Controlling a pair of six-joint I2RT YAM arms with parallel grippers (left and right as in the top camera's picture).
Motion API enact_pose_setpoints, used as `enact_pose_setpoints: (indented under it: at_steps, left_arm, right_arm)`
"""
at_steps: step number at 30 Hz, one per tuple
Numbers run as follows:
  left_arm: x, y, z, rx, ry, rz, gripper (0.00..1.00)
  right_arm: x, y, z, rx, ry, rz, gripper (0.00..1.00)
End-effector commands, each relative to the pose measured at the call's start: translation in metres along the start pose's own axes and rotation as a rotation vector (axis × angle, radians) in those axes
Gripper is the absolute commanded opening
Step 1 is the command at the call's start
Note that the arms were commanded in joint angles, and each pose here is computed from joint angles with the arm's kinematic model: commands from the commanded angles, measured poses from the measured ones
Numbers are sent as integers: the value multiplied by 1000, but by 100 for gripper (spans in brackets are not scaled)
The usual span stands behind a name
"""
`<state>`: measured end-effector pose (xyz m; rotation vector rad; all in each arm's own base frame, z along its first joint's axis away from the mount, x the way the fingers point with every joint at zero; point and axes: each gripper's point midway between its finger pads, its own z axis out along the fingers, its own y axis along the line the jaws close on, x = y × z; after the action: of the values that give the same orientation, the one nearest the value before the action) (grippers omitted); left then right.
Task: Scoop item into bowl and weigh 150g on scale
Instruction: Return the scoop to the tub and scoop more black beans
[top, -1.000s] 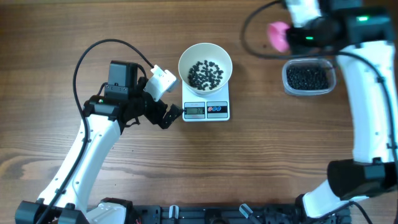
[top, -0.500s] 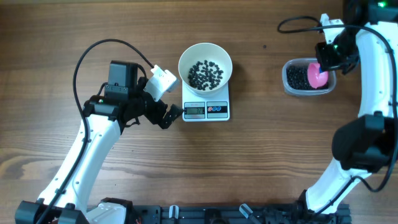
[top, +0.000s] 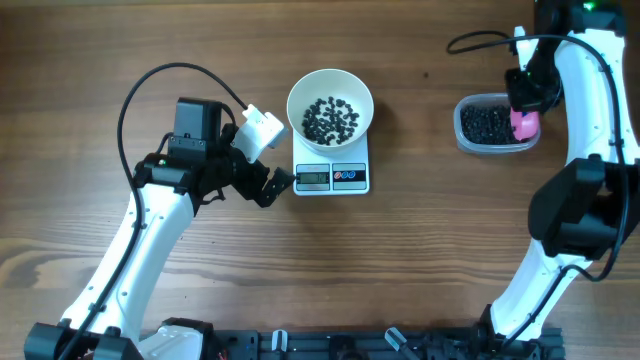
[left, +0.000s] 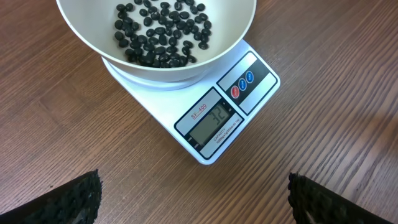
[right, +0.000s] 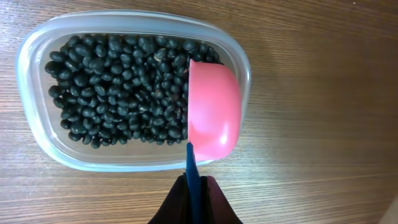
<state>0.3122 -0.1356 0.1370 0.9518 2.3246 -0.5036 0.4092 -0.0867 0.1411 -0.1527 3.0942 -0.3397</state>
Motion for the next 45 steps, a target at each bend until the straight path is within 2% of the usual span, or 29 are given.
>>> enact_pose_setpoints:
  at_steps: [1,6,17,20,28,45]
  left_arm:
    - [1,-2,1,18,-5,1,100]
    - [1,-2,1,18,-5,1,100]
    - [1,-2,1,18,-5,0,100]
    - [1,-2,1,18,-5,1,100]
    - [1,-2,1,18,-5,1,100]
    - [1,-2,1,18,-5,1,100]
  right_arm:
    - [0,14,14,-39,42,-6,4]
    - [6,35,27,-93,93,-19,4]
    - [1,72,20,-320,56,-20,4]
    - [1,70,20,-347,51,-8,4]
    - [2,57,13,-582,-14,67,4]
    - [13,-3,8,-775,-146,221,4]
